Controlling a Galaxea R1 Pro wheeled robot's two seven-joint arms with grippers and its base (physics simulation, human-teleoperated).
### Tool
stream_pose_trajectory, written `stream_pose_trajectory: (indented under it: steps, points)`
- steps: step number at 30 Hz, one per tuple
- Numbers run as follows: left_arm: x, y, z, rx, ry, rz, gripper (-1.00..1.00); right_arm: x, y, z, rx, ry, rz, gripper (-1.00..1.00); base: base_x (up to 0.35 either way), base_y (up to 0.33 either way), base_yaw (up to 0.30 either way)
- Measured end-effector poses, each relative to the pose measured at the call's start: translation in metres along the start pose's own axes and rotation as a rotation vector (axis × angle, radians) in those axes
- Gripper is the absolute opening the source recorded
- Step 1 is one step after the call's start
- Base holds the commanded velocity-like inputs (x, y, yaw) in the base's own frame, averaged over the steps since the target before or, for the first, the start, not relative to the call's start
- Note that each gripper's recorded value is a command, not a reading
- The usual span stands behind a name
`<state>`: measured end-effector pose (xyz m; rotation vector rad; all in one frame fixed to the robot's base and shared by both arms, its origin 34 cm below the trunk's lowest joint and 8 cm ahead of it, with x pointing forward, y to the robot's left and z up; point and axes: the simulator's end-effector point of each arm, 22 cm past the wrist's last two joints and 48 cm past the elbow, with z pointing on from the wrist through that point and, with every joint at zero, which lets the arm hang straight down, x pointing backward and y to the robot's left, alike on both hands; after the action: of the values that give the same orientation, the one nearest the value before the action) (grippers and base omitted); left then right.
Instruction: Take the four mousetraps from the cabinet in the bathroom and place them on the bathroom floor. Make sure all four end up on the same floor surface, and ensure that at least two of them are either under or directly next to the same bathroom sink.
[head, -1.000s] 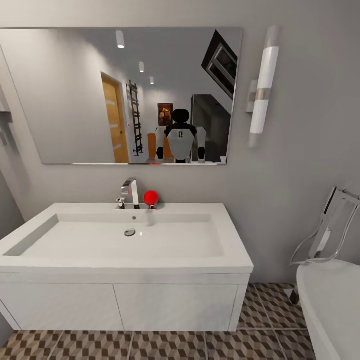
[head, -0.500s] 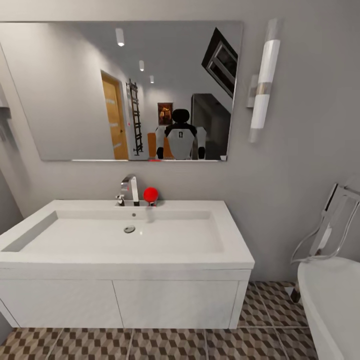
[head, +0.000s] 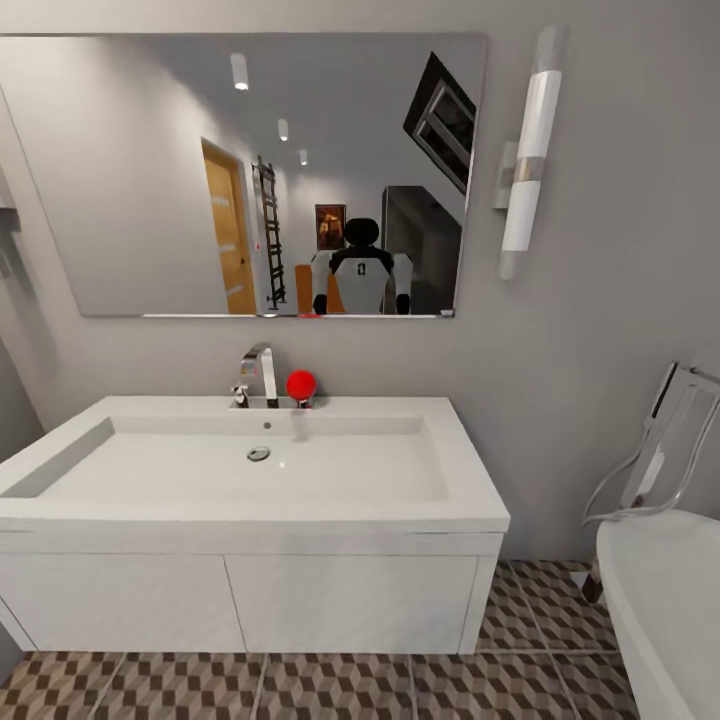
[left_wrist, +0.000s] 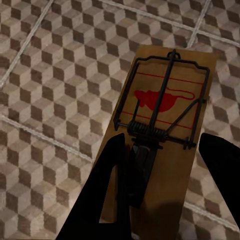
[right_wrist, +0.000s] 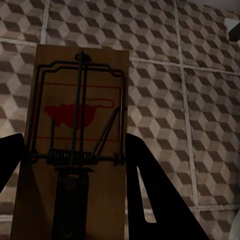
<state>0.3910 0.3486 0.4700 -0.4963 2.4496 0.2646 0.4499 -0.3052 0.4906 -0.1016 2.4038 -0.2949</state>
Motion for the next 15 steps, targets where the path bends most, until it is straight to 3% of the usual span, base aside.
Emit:
stream_pose_trajectory:
  steps: [15]
  points:
    - [0.019,0.005,0.02,-0.027,0.001,0.002,-1.0,0.019,0.007,0.018,0.0,-0.001,0.0,-1.0,0.0,0.0,0.0]
